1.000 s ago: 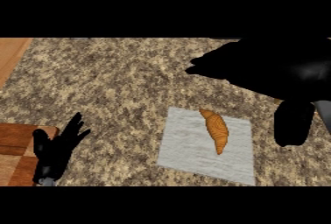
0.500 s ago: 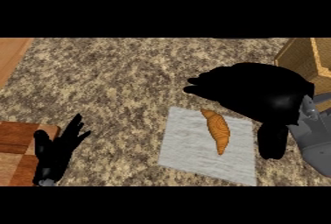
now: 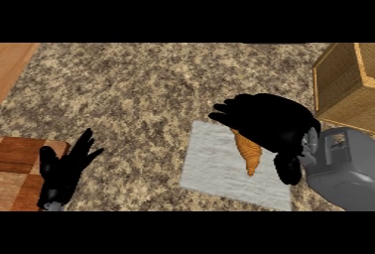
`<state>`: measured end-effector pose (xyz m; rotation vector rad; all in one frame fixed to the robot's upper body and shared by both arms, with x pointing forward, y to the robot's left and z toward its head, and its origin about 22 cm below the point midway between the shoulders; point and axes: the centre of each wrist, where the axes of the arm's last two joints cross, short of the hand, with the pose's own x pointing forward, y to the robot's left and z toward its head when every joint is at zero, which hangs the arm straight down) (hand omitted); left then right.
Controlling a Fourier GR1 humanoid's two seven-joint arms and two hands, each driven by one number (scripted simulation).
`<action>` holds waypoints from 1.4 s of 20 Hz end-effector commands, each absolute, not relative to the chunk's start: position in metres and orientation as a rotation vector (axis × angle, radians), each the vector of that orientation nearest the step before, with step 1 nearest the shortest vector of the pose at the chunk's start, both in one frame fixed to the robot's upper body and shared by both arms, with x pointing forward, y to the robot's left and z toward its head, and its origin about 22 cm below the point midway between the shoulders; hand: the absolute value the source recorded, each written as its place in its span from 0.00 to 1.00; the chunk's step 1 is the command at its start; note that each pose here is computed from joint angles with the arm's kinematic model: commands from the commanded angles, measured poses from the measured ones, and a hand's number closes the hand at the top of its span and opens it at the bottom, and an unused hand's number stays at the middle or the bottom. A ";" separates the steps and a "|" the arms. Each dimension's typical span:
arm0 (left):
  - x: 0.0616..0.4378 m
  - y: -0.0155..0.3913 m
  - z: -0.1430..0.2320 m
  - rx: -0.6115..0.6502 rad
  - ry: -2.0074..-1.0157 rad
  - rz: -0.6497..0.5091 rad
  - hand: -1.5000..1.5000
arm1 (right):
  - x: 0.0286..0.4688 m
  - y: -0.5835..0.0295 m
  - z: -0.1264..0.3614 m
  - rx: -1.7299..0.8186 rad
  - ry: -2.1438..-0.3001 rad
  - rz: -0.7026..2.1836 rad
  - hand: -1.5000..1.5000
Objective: Pick the croissant from the placemat and place it in the basket
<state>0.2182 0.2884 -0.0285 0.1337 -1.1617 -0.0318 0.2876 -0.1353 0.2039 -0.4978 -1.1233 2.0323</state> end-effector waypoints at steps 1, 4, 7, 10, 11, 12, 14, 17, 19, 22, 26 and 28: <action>0.185 0.291 -0.066 0.139 -1.029 -0.038 0.50 | 0.297 -0.136 0.179 -0.518 -1.099 2.033 0.00; 0.196 0.295 -0.054 0.147 -1.027 -0.050 0.50 | 0.302 -0.141 0.166 -0.499 -1.100 2.032 0.00; 0.195 0.304 -0.052 0.146 -1.013 -0.034 0.50 | 0.299 -0.148 0.154 -0.478 -1.128 2.014 0.00; 0.200 0.294 -0.056 0.147 -1.023 -0.048 0.50 | 0.304 -0.138 0.136 -0.501 -1.117 2.023 0.00; 0.198 0.294 -0.051 0.162 -1.016 -0.031 0.50 | 0.296 -0.147 0.135 -0.505 -1.113 2.029 0.00; 0.196 0.300 -0.048 0.157 -1.018 -0.047 0.50 | 0.296 -0.143 0.123 -0.499 -1.122 2.032 0.00; 0.211 0.292 -0.050 0.170 -1.015 -0.036 0.50 | 0.298 -0.147 0.123 -0.509 -1.135 2.027 0.00; 0.203 0.286 -0.047 0.158 -1.021 -0.033 0.50 | 0.311 -0.152 0.130 -0.497 -1.139 2.003 0.00; 0.191 0.303 -0.036 0.129 -1.022 -0.026 0.50 | 0.303 -0.168 0.103 -0.489 -1.153 2.007 0.00; 0.204 0.293 -0.045 0.162 -1.023 -0.028 0.50 | 0.318 -0.144 0.117 -0.498 -1.157 2.029 0.00; 0.197 0.292 -0.058 0.171 -1.007 -0.037 0.50 | 0.315 -0.148 0.087 -0.497 -1.141 2.041 0.00; 0.195 0.306 -0.056 0.151 -1.020 -0.028 0.50 | 0.313 -0.140 0.089 -0.526 -1.080 2.057 0.00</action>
